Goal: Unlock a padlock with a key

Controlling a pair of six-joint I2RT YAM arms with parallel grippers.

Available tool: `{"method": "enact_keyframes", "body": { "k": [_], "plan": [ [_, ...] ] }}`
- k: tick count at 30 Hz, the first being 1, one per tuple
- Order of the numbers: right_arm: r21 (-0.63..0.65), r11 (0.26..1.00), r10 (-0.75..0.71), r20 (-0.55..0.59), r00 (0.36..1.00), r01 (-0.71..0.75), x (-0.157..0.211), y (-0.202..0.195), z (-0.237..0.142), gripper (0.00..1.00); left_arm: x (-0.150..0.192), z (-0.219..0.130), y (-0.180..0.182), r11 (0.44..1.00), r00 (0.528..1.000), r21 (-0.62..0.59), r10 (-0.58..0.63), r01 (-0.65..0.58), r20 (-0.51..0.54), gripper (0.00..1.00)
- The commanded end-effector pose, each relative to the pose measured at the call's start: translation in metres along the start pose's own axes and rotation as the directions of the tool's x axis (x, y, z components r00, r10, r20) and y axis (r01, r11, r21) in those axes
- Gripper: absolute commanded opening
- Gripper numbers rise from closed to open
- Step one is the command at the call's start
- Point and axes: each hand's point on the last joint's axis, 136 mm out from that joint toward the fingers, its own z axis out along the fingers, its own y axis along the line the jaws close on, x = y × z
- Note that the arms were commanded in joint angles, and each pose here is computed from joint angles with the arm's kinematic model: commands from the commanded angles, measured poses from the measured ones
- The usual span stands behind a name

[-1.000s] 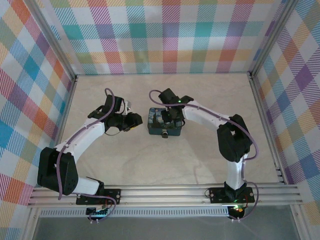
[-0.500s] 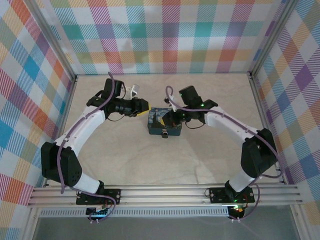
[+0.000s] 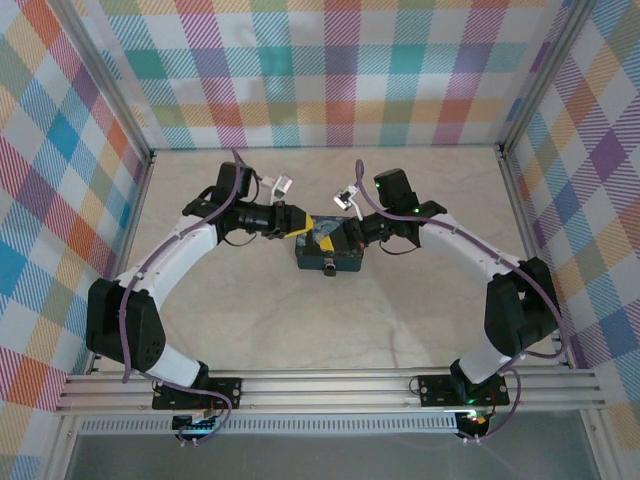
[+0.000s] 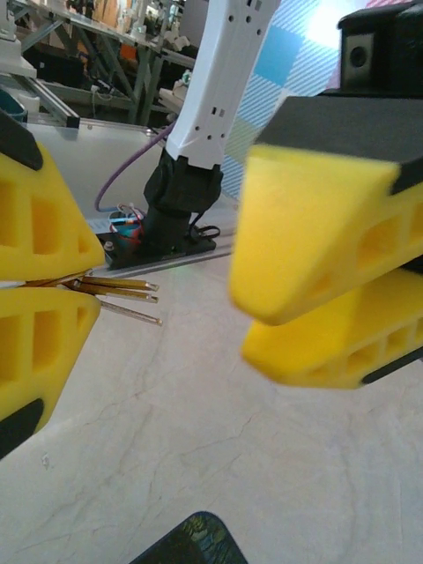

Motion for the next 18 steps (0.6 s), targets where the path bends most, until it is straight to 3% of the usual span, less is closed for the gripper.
{"method": "enact_keyframes", "body": {
  "k": [1,18],
  "plan": [
    [-0.062,0.998,-0.024,0.008,1.0,0.025,-0.007,0.0075,0.0001,0.02,0.0049,0.0063,-0.0011,0.999,1.0,0.033,0.008,-0.008,-0.009,0.27],
    [-0.064,0.998,-0.003,0.042,0.999,0.005,-0.0105,0.0054,-0.0021,0.02,-0.0017,0.0129,-0.0016,0.997,0.999,0.072,-0.038,0.036,0.025,0.25]
  ]
}}
